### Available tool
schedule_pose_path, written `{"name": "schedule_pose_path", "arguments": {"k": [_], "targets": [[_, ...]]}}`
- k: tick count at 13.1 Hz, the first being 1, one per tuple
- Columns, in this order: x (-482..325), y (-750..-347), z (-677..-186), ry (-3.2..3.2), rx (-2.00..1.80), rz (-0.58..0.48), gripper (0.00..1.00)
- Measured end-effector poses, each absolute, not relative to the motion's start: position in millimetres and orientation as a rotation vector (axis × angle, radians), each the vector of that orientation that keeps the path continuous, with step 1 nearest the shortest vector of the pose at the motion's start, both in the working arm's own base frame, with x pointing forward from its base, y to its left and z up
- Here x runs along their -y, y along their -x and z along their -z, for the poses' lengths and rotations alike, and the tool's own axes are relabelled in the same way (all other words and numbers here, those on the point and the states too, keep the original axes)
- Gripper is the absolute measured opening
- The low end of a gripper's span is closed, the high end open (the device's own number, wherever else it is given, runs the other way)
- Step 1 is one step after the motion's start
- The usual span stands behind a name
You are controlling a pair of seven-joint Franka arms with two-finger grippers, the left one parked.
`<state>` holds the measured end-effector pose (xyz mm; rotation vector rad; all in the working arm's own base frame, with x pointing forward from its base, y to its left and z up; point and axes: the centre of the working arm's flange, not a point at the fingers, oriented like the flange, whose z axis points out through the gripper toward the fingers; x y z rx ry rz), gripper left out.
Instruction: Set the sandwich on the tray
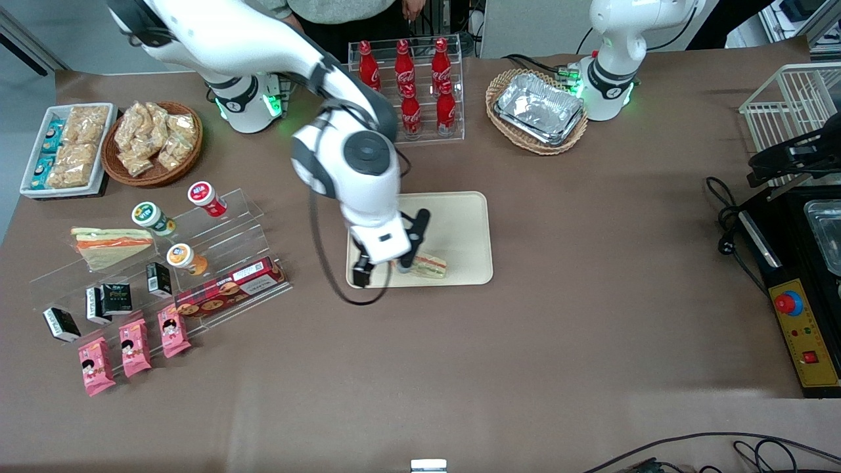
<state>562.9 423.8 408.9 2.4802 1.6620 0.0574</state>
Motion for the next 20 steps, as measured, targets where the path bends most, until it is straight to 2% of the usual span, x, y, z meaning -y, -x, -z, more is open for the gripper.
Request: {"name": "schedule_pose_path", "arguments": {"k": [5,8,12,15,20], "targets": [[-320,-588,-506,-2.701,-1.412,-0.062,1.0],[-243,-603,-546,-2.852,-1.202,-0.076,1.0],[-166,-599,-593,-2.984,-0.793,-0.077,1.0],[-102,-596,-614,-3.02,-0.568,-0.064,1.0],[0,-594,-623,-3.159,-0.255,-0.041,1.0]]}}
